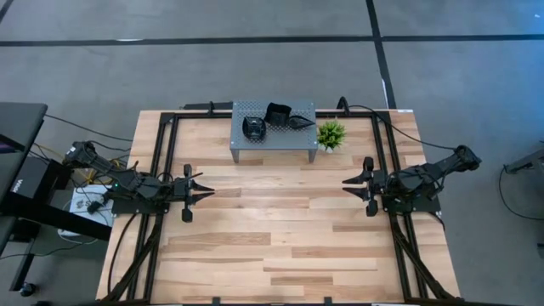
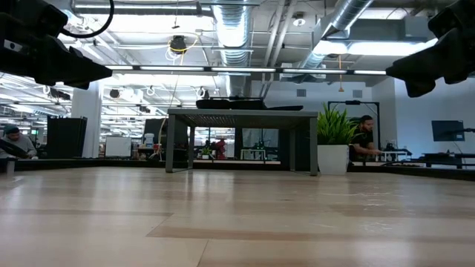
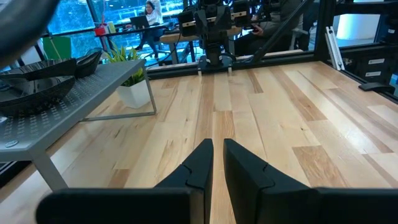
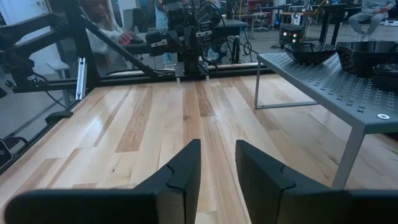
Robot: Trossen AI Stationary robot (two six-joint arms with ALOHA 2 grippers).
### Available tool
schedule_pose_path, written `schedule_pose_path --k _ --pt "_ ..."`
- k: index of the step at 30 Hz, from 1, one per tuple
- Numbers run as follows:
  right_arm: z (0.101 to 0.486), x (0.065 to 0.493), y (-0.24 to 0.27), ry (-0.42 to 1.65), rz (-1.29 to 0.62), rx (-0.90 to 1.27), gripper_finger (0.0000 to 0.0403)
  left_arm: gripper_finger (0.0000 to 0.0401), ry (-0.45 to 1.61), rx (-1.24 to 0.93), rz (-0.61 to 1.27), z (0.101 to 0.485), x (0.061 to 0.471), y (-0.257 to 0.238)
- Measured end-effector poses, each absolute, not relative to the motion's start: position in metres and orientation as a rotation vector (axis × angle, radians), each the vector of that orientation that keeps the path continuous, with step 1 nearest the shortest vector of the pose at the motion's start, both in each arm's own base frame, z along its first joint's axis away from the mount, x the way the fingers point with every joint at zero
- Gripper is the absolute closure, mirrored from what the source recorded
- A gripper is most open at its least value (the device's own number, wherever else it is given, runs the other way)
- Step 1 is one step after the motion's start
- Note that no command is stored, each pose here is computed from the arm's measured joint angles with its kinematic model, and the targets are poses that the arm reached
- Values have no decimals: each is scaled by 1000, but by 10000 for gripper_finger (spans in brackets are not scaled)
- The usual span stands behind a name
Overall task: Pick & Place Mini shaped plates
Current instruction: Return to Home Position
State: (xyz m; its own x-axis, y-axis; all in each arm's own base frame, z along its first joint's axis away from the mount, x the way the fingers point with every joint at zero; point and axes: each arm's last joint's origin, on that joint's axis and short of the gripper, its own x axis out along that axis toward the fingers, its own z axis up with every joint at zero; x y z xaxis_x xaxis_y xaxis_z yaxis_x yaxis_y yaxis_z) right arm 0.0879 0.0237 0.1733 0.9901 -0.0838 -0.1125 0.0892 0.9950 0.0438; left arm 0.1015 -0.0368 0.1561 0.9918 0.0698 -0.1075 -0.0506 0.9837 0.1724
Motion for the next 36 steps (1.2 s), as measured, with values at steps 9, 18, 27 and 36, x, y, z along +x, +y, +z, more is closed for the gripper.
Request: schedule_pose_path --k 9,18,27,36 --pt "173 88 24 111 -87 49 308 361 114 170 61 156 102 -37" --pt "173 88 24 111 -87 49 308 361 114 170 60 156 102 -37" --pt "173 88 24 111 -87 49 308 361 113 170 60 156 102 -37" --pt "173 88 24 110 -87 49 308 361 113 170 61 156 102 -37"
